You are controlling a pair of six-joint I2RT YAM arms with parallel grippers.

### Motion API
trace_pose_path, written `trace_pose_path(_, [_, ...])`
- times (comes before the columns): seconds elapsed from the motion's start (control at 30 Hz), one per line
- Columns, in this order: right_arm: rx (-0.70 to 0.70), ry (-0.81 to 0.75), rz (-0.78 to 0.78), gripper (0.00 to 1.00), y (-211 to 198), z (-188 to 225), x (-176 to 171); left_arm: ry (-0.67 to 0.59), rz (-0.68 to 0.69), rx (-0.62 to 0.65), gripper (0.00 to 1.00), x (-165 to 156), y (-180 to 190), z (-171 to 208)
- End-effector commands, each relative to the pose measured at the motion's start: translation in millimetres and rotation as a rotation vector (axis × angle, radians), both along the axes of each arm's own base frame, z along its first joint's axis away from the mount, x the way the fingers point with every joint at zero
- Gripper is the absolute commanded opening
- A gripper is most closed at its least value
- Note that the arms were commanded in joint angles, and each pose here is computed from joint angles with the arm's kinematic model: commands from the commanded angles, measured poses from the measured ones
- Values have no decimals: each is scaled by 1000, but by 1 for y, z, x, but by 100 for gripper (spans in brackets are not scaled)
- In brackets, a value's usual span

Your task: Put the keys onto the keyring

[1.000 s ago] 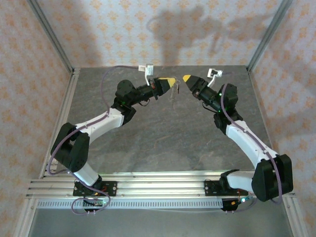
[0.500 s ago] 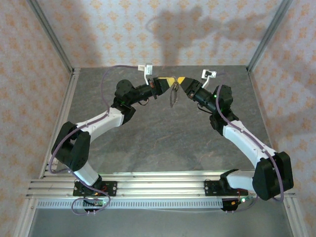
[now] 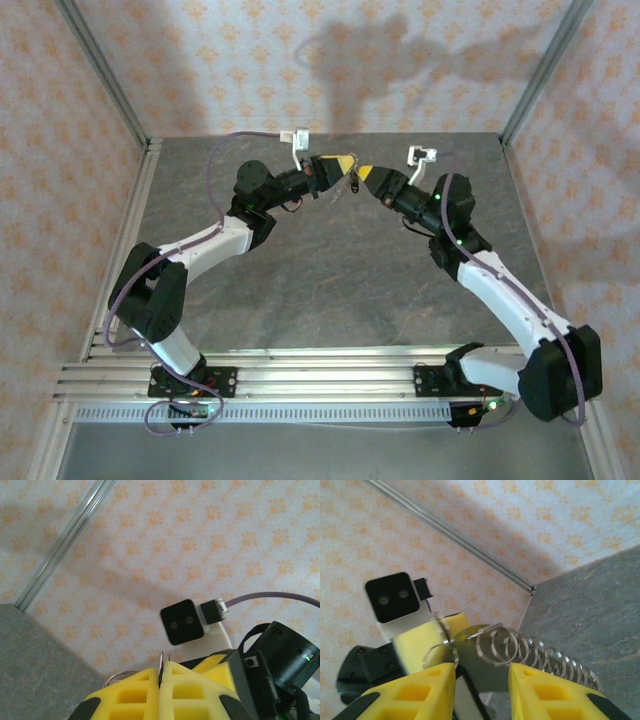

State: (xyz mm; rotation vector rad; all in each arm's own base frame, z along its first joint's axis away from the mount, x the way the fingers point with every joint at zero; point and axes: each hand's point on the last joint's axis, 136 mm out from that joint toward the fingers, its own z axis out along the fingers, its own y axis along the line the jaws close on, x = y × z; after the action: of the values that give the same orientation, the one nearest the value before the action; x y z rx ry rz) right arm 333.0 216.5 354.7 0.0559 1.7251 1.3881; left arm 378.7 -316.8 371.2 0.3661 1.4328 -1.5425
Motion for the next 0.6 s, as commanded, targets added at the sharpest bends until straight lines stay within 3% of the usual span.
trace_pose_path(0.0, [-6,-43,-64,33,-20,9,0,-76,-10,-34,0,-5,3,24])
trace_pose_path(0.3, [127,-104,-45,35,-16,50,13,-70,-14,-31,0,-7,4,23])
trace_pose_path(0.57, [196,-108,24,34,3,53,24,-68,-25,-35,0,-8,3,25])
